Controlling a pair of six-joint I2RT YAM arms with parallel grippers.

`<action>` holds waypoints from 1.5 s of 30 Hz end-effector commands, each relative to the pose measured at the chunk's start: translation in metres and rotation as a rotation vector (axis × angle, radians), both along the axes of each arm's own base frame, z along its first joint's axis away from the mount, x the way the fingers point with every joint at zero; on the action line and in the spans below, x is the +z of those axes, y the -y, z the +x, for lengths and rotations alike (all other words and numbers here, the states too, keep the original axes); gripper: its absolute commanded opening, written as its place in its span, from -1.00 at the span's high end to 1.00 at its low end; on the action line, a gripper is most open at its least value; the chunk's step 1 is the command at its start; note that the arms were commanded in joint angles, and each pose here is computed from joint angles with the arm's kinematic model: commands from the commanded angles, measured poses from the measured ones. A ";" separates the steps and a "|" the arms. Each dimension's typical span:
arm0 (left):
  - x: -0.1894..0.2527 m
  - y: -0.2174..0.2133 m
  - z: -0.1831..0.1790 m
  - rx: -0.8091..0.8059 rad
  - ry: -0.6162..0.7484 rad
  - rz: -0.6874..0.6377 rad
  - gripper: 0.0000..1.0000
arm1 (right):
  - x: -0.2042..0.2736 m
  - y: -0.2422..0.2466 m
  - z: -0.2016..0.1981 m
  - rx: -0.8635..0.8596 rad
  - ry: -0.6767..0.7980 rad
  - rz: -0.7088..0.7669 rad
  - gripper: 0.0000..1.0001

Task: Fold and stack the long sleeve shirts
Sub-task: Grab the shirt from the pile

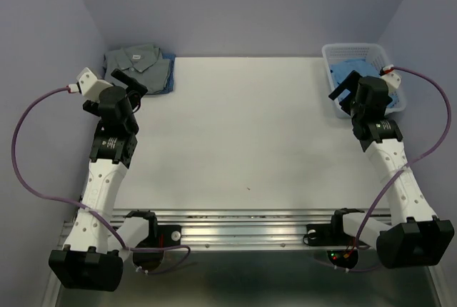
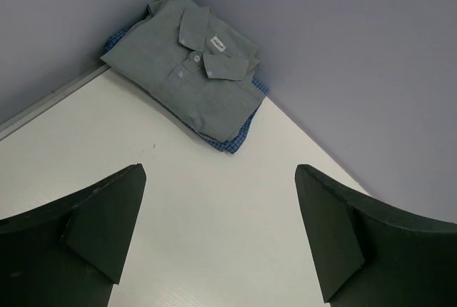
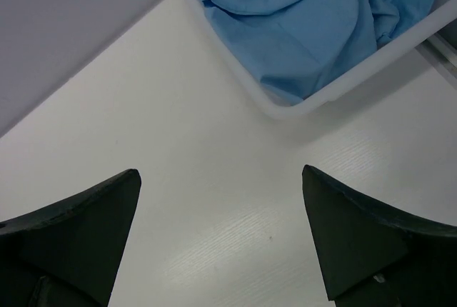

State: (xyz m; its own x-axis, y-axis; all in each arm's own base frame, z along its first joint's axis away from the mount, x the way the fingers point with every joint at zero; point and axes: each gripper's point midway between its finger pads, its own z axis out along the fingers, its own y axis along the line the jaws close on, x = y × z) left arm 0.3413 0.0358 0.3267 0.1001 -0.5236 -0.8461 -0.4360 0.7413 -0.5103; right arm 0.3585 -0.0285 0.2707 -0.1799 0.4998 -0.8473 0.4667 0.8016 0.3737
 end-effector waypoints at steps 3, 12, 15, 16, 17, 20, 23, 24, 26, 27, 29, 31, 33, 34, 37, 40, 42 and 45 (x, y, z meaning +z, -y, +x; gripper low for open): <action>0.014 0.002 -0.002 -0.010 0.062 -0.025 -0.97 | 0.034 0.007 -0.005 -0.023 0.082 -0.022 -1.00; 0.011 0.005 0.006 -0.025 0.058 -0.018 -0.97 | 0.039 0.040 0.079 -0.045 -0.070 -0.103 -1.00; 0.011 0.009 0.014 -0.050 0.044 -0.011 -0.97 | 0.029 0.071 0.125 -0.098 -0.104 -0.074 -1.00; 0.011 0.009 0.015 -0.051 0.040 -0.010 -0.97 | 0.024 0.077 0.134 -0.116 -0.122 -0.089 -1.00; 0.010 0.009 0.016 -0.049 0.029 -0.004 -0.97 | 0.018 0.088 0.142 -0.135 -0.141 -0.094 -1.00; 0.009 0.007 0.017 -0.038 0.027 -0.004 -0.97 | -0.011 0.111 0.180 -0.138 -0.186 -0.090 -1.00; 0.006 0.008 0.019 -0.047 0.024 -0.005 -0.97 | -0.047 0.135 0.215 -0.142 -0.235 -0.105 -1.00; 0.005 0.008 0.020 -0.047 0.019 -0.005 -0.97 | -0.057 0.134 0.225 -0.117 -0.246 -0.100 -1.00; 0.003 0.008 0.021 -0.042 0.013 -0.007 -0.97 | -0.090 0.142 0.242 -0.111 -0.292 -0.093 -1.00; 0.002 0.008 0.021 -0.043 0.012 -0.008 -0.97 | -0.101 0.149 0.244 -0.119 -0.307 -0.095 -1.00; 0.000 0.010 0.023 -0.051 0.005 -0.009 -0.97 | -0.132 0.162 0.248 -0.136 -0.346 -0.075 -1.00; -0.001 0.010 0.025 -0.054 -0.002 -0.009 -0.97 | -0.154 0.166 0.248 -0.133 -0.362 -0.022 -1.00; -0.005 0.010 0.027 -0.055 -0.013 -0.009 -0.97 | -0.185 0.167 0.247 -0.130 -0.392 0.046 -1.00; -0.006 0.011 0.028 -0.057 -0.017 -0.008 -0.97 | -0.192 0.164 0.247 -0.114 -0.400 0.063 -1.00; -0.006 0.011 0.030 -0.061 -0.026 -0.005 -0.97 | -0.201 0.160 0.249 -0.086 -0.409 0.071 -0.40; -0.005 0.010 0.030 -0.057 -0.027 -0.002 -0.97 | -0.165 0.159 0.259 -0.043 -0.332 0.038 0.86; -0.002 0.010 0.029 -0.059 -0.019 0.002 -0.97 | -0.105 0.159 0.264 -0.029 -0.217 -0.004 0.99; 0.002 0.012 0.026 -0.067 0.001 0.001 -0.97 | -0.017 0.153 0.265 0.001 -0.027 -0.049 0.99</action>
State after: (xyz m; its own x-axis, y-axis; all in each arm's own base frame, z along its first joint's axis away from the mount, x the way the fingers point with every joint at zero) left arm 0.3699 0.0216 0.2885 -0.0268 -0.5349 -0.8445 -0.4376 0.7658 -0.4712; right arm 0.6110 -0.1865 0.0893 -0.4440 0.5481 -0.7088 0.6166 0.7609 0.2020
